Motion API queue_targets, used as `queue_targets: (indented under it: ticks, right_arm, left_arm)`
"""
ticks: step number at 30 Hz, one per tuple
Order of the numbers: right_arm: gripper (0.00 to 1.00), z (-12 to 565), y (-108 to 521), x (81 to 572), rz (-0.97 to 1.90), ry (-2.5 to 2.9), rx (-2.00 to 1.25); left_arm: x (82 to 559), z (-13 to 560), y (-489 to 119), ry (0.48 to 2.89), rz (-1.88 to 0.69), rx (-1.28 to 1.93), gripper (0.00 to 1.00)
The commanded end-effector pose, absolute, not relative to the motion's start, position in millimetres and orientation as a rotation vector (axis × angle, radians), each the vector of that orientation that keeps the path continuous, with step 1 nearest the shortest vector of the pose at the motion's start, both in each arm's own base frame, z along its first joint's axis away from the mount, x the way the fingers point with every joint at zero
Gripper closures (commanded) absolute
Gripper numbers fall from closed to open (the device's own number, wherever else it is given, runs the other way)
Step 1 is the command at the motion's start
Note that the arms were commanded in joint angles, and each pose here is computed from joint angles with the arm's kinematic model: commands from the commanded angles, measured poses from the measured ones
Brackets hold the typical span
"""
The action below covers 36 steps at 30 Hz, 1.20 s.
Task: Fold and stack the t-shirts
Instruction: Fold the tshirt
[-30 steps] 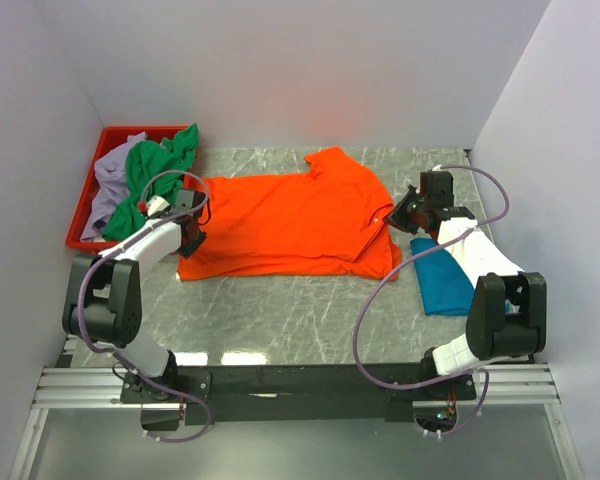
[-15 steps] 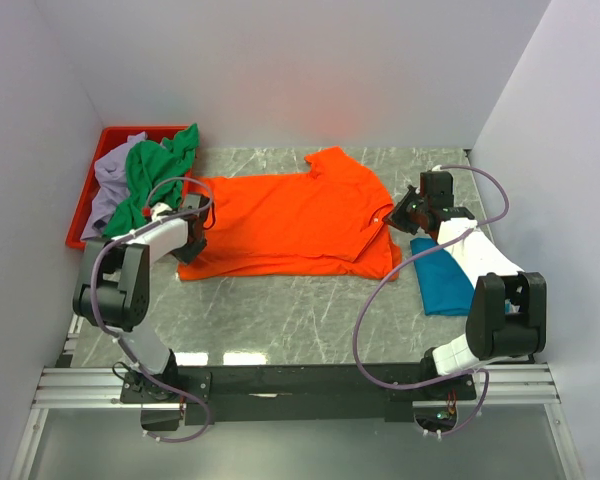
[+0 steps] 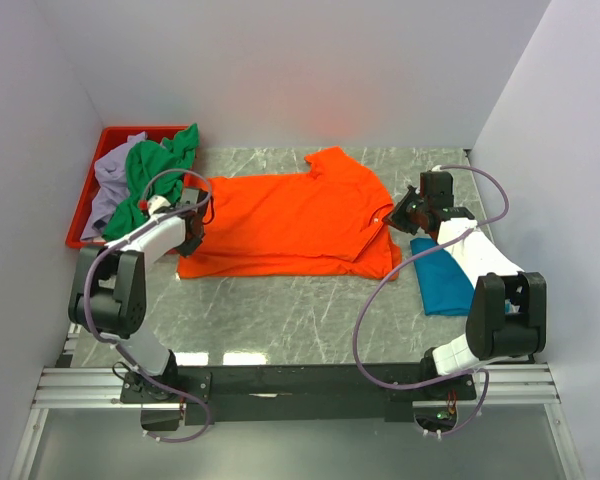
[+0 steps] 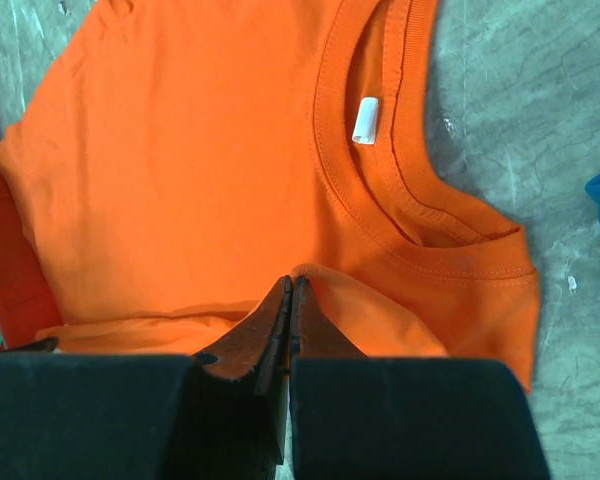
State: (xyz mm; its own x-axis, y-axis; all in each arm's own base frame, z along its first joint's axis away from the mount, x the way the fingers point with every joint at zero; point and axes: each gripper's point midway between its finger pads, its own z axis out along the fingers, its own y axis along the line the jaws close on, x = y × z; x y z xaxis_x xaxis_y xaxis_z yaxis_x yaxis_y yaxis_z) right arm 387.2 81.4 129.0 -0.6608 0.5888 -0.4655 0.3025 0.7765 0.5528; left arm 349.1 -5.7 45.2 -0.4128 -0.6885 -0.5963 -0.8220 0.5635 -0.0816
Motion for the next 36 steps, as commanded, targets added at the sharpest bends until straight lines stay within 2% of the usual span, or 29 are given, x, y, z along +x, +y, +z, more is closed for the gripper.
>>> queue_targets:
  ticks: [1,16,25,28,29,30,31,32,34,35,36]
  right_arm:
    - [1.00,152,81,396,0.570,2.253,0.615]
    - [1.00,178,77,413,0.546,2.224,0.605]
    - [1.00,164,82,431,0.542,2.280,0.583]
    - [1.00,154,87,436,0.543,2.320,0.550]
    - [1.00,145,88,438,0.533,2.347,0.547]
    - [0.94,140,91,441,0.524,2.372,0.529]
    - [0.90,144,91,442,0.520,2.371,0.517]
    - [0.78,144,92,446,0.515,2.379,0.508]
    - [0.65,142,94,444,0.494,2.404,0.489]
    - [0.54,144,94,444,0.481,2.403,0.483]
    - [0.51,146,93,442,0.467,2.401,0.487]
  left_arm:
    - [361,79,0,2.130,0.296,-1.181,0.99]
    - [381,93,5,2.115,0.334,-1.135,0.99]
    - [390,85,7,2.128,0.341,-1.128,0.99]
    - [392,82,8,2.133,0.345,-1.123,0.94]
    - [392,82,7,2.134,0.341,-1.122,0.88]
    - [392,82,8,2.137,0.338,-1.119,0.81]
    - [393,84,7,2.133,0.333,-1.116,0.81]
    - [393,84,6,2.136,0.318,-1.113,0.71]
    - [396,92,3,2.122,0.278,-1.099,0.59]
    - [394,92,0,2.131,0.253,-1.095,0.49]
    - [394,100,-1,2.116,0.221,-1.088,0.46]
